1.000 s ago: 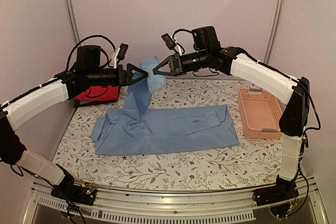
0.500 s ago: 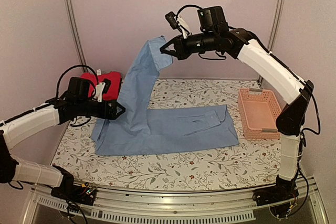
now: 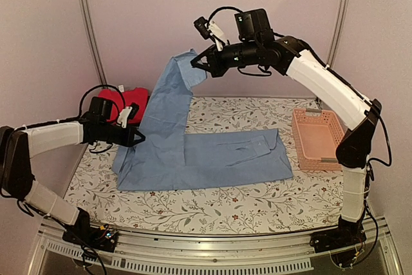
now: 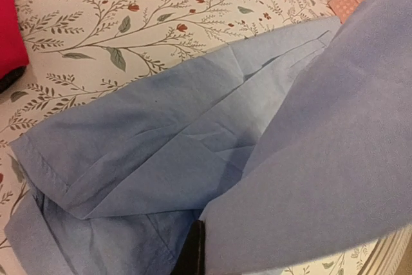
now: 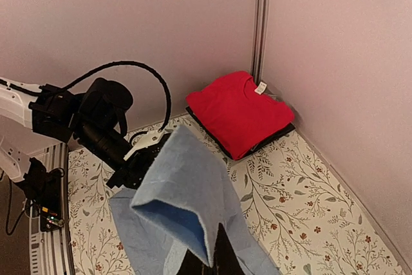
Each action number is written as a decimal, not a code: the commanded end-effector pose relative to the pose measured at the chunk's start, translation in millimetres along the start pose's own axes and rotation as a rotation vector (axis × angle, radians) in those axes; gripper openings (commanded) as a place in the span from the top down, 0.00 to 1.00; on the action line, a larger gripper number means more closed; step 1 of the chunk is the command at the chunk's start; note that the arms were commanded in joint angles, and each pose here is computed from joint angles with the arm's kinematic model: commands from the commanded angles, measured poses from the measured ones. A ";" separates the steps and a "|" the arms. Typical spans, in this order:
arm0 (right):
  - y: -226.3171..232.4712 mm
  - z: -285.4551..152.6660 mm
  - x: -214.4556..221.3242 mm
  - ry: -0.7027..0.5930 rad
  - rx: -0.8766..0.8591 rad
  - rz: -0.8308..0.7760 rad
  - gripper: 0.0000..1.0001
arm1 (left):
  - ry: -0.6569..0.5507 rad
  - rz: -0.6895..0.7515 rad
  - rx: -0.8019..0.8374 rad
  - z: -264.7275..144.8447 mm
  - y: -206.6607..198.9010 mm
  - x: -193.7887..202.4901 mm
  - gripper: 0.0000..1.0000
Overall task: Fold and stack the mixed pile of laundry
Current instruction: Adjust the rectangle-folded shirt at the center of the board.
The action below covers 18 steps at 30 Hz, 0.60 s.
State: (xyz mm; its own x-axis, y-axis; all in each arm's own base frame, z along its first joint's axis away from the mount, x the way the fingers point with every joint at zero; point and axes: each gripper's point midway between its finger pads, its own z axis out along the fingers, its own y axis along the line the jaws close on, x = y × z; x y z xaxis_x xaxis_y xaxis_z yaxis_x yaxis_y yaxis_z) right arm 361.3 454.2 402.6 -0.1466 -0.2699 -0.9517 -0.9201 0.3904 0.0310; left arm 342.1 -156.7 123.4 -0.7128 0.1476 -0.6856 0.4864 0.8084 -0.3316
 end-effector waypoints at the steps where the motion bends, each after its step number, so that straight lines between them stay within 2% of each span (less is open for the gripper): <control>1: -17.5 -0.5 15.9 0.051 0.091 -0.060 1.00 | -0.013 -0.068 -0.103 -5.4 37.3 -4.9 1.00; 5: -33.5 -0.3 41.7 0.119 0.139 -0.065 1.00 | -0.014 -0.139 -0.189 -4.8 64.1 -3.6 1.00; 9: -31.6 0.6 60.8 0.165 0.119 -0.088 1.00 | 0.004 -0.162 -0.145 10.0 66.0 -4.9 0.98; 11: -34.5 0.0 73.4 0.196 0.118 -0.095 1.00 | 0.030 -0.185 -0.106 19.3 64.0 -5.7 0.70; 14: -30.1 -3.6 102.4 0.259 0.077 -0.087 1.00 | 0.040 -0.199 -0.098 21.7 64.8 -8.6 0.55; 18: -10.9 -25.5 156.2 0.359 0.029 -0.068 1.00 | -0.017 -0.209 -0.119 6.5 66.5 -20.3 0.35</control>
State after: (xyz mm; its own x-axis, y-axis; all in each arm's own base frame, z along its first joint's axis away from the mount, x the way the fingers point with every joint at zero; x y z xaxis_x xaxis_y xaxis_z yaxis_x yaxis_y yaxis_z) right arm 370.2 413.4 263.5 -0.2277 -0.5556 -0.7997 -0.9049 0.4241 -0.0370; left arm 384.7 -116.6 84.4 -0.8194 0.0045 -0.5732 0.2712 0.8840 -0.3808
